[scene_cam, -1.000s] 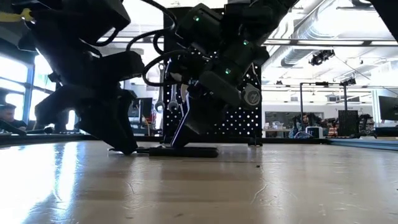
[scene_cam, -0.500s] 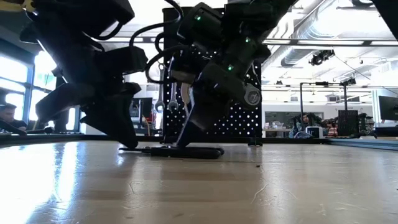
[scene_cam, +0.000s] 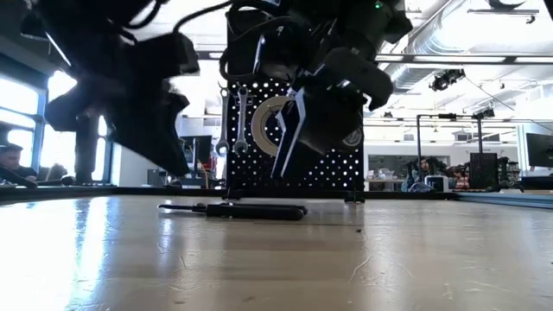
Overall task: Hang tools onto peg board
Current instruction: Hang the black cable cutter on the pegboard bin
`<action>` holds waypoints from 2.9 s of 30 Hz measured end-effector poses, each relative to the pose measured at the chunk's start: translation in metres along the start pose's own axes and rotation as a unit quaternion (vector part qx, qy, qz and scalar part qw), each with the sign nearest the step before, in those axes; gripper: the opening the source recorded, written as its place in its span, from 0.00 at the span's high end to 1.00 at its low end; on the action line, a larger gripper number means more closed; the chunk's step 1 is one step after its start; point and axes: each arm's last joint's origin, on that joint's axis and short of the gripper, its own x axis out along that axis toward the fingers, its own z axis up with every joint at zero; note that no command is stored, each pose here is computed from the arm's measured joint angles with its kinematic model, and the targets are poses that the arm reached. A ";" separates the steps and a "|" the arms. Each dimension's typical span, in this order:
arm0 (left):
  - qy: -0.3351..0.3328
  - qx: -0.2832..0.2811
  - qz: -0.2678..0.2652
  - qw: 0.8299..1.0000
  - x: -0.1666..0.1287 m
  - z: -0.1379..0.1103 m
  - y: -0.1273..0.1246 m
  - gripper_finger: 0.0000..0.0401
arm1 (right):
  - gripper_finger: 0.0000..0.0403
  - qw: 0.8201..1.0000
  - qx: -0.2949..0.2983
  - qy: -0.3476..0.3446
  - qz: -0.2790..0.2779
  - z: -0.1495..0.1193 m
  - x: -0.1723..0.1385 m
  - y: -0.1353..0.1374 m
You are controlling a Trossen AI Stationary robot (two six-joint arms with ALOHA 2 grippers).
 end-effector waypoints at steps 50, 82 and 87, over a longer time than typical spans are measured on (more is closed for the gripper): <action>0.069 -0.035 -0.039 0.996 0.046 -0.015 0.010 0.98 | 0.43 0.979 0.199 0.043 0.024 -0.031 0.011 -0.006; 0.053 -0.072 -0.001 0.996 0.046 -0.013 0.010 1.00 | 0.85 0.971 0.229 -0.029 0.054 -0.028 0.019 -0.004; 0.053 -0.073 0.005 0.996 0.047 -0.013 0.011 1.00 | 0.98 0.972 0.222 -0.040 0.062 -0.025 0.019 -0.002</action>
